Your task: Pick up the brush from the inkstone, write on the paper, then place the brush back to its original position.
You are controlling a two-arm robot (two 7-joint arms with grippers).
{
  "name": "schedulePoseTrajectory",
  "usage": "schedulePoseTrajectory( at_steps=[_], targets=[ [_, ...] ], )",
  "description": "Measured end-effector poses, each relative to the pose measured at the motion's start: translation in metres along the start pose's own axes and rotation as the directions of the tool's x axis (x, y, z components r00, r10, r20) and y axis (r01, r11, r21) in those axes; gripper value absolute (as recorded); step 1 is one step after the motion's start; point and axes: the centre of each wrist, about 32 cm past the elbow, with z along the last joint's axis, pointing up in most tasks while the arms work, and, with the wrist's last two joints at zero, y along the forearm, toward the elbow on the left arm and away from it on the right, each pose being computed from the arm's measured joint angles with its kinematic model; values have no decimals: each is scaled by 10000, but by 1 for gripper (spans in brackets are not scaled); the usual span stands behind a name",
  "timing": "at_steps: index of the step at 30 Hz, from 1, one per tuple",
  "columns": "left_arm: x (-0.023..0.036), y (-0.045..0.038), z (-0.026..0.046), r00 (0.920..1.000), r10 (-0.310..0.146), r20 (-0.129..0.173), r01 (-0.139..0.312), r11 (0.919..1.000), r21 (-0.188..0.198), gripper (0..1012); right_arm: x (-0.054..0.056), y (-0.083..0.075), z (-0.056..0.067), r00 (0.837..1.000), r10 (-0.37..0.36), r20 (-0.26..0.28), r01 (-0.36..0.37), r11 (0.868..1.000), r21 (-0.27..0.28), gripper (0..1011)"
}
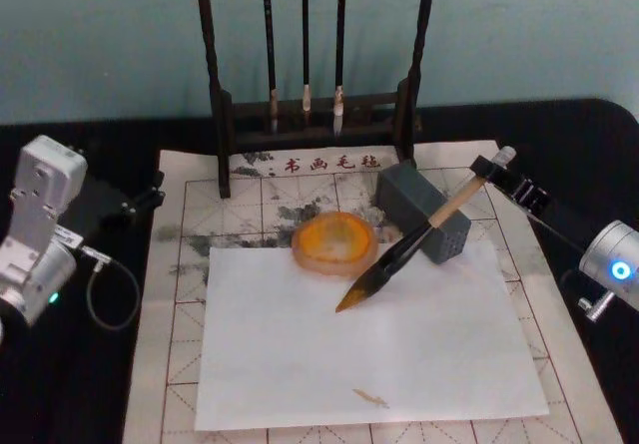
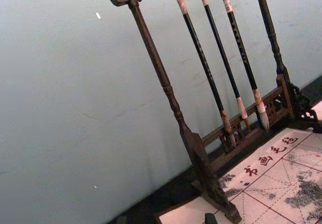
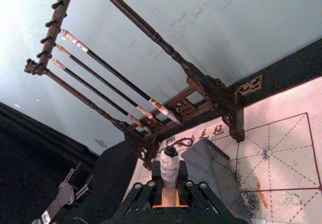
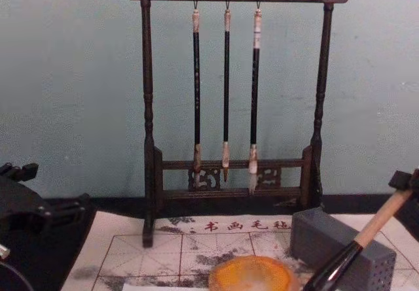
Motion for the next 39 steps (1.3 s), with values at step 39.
schedulePoseTrajectory(
  at_steps=[39],
  targets=[
    [0,0,0,10000,0,0,0,10000,1,1001,72,-48,49,9995,-223,225,217,9994,275,195]
  ],
)
